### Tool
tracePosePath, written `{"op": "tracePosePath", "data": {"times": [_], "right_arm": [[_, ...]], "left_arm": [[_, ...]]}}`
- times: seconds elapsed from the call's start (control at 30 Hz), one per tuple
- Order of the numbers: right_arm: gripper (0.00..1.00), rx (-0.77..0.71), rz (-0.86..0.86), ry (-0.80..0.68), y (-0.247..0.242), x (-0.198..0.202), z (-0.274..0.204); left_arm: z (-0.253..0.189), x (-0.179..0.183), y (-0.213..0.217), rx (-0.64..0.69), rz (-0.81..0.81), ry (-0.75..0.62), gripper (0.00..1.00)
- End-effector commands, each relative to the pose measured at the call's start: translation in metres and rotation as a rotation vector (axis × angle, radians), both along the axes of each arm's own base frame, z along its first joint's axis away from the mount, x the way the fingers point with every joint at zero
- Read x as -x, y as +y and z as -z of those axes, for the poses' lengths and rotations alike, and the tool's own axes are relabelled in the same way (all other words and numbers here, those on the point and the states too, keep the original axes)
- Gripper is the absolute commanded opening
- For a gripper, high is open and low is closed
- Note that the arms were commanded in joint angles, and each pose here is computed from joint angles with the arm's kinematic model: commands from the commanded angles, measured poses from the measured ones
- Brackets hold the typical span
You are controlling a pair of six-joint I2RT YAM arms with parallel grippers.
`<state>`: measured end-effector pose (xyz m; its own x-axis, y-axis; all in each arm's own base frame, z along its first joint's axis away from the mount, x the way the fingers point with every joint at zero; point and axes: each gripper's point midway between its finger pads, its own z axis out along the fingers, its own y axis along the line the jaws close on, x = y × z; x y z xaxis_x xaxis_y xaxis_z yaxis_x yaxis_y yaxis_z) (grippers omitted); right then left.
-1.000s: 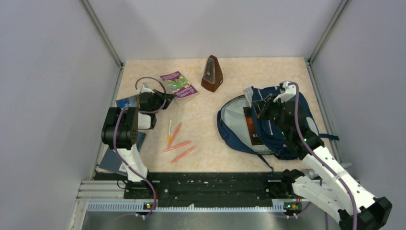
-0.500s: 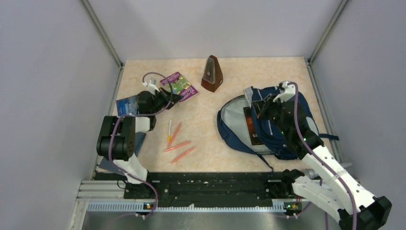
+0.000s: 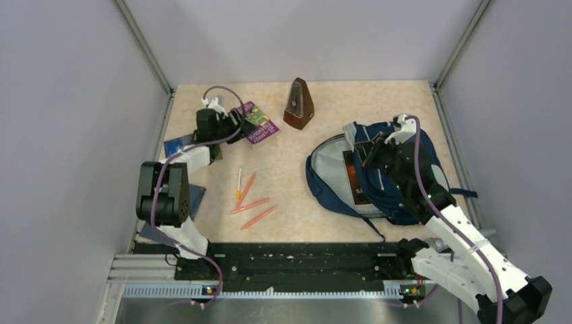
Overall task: Pack the student bag
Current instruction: Move the book to the center of the board.
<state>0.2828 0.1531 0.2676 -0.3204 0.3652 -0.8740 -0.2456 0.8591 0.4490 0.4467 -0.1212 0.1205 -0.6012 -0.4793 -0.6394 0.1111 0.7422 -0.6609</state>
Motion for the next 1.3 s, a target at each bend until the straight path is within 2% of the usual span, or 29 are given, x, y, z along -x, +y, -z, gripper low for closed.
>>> {"op": "tracePosePath", "data": {"times": [0.0,0.1,0.27,0.5,0.6,0.9,1.03,1.2,1.27], "right_arm": [[0.0,-0.073,0.022,-0.138,-0.003,-0.005,-0.055],[0.0,-0.066,0.028,-0.133,-0.004,-0.007,-0.052],[0.0,-0.047,0.03,-0.124,-0.003,-0.01,-0.047],[0.0,-0.039,0.001,-0.102,0.005,-0.014,-0.039],[0.0,-0.038,-0.009,-0.098,0.007,-0.013,-0.039],[0.0,-0.043,-0.009,-0.109,0.004,-0.009,-0.046],[0.0,-0.056,-0.025,-0.113,0.006,-0.006,-0.048],[0.0,-0.072,-0.032,-0.12,0.006,-0.002,-0.051],[0.0,-0.072,-0.032,-0.121,0.006,-0.001,-0.052]], "left_arm": [[0.001,-0.046,0.047,-0.24,-0.144,0.012,0.71],[0.013,-0.072,0.073,-0.307,-0.238,0.072,0.74],[0.011,-0.123,0.114,-0.336,-0.334,0.067,0.75],[0.009,-0.188,0.111,-0.282,-0.254,0.008,0.78],[0.017,-0.202,0.109,-0.256,-0.249,0.043,0.79],[0.055,-0.18,0.073,-0.091,-0.167,0.187,0.76],[0.058,-0.164,0.043,-0.038,-0.062,0.206,0.77],[0.053,-0.139,0.023,-0.034,0.015,0.184,0.78],[0.053,-0.125,0.002,-0.048,0.072,0.181,0.78]]}}
